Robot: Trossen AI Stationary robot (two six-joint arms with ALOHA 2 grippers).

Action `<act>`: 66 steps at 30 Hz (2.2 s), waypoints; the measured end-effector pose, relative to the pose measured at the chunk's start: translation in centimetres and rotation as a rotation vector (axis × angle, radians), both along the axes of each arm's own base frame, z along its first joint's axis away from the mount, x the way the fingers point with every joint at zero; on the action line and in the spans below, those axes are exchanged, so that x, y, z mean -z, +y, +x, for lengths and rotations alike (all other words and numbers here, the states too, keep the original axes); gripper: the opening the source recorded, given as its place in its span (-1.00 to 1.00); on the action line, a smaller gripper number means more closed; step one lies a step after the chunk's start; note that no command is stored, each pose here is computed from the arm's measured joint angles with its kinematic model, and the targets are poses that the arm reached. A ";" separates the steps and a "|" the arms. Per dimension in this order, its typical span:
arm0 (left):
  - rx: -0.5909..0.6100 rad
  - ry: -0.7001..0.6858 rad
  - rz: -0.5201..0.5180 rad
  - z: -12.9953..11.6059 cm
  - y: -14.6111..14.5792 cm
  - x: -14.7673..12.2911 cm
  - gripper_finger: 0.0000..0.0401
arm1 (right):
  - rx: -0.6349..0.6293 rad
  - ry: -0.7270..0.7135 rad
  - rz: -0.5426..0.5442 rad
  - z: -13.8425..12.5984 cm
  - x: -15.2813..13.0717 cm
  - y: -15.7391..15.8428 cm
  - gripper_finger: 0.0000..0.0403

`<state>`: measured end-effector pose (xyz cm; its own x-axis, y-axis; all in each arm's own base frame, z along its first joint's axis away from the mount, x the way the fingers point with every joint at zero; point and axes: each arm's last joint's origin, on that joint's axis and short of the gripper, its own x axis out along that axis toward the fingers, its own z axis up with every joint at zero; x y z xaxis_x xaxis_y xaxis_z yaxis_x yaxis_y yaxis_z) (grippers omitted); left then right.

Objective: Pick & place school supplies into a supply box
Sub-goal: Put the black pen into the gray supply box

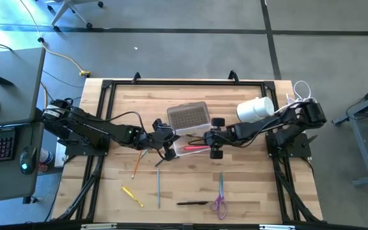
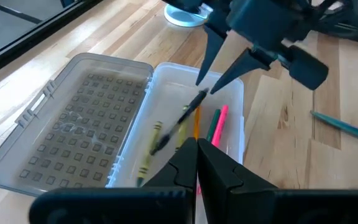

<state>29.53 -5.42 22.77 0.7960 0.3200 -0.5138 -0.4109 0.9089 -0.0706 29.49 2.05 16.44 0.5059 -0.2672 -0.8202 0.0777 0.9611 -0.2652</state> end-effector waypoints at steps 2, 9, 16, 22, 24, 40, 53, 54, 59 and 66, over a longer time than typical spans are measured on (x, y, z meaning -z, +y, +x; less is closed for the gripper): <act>0.000 0.000 0.000 0.0 0.0 0.0 -0.77 | -0.007 -0.027 0.017 0.1 -0.6 0.5 -0.54; 0.000 0.000 0.000 0.0 0.0 0.0 -0.77 | -0.312 -0.216 0.256 1.8 -3.2 5.5 -0.47; 0.000 0.000 0.000 0.0 0.0 0.0 -0.77 | -0.460 -0.328 0.377 0.6 -4.0 12.2 -0.46; 0.000 0.006 0.002 0.0 0.0 0.0 -0.77 | -0.431 -0.247 0.428 -1.2 -1.0 17.2 -0.46; -0.001 0.002 0.001 0.0 0.0 0.0 -0.77 | -0.429 -0.224 0.441 -1.7 0.4 18.7 -0.46; -0.001 -0.003 0.000 0.0 0.0 0.0 -0.77 | -0.497 -0.247 0.391 -0.8 4.8 20.5 -0.14; -0.001 -0.002 0.000 0.0 0.0 0.0 -0.77 | -0.522 -0.216 0.292 0.5 7.6 19.4 -0.09; -0.001 -0.002 0.000 0.0 0.0 0.0 -0.77 | -0.519 -0.209 0.290 0.6 7.6 19.2 -0.09; -0.001 -0.002 0.000 0.0 0.0 0.0 -0.77 | -0.488 -0.181 0.294 1.1 7.6 18.1 -0.17; 0.000 -0.002 -0.001 0.0 0.0 0.0 -0.77 | -0.423 -0.144 0.308 1.8 7.9 16.4 -0.43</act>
<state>29.54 -5.42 22.79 0.7969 0.3198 -0.5126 -0.4109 0.9089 -0.0718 31.25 18.48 8.52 0.6301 0.2266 -0.7427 -0.3186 0.9477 0.0189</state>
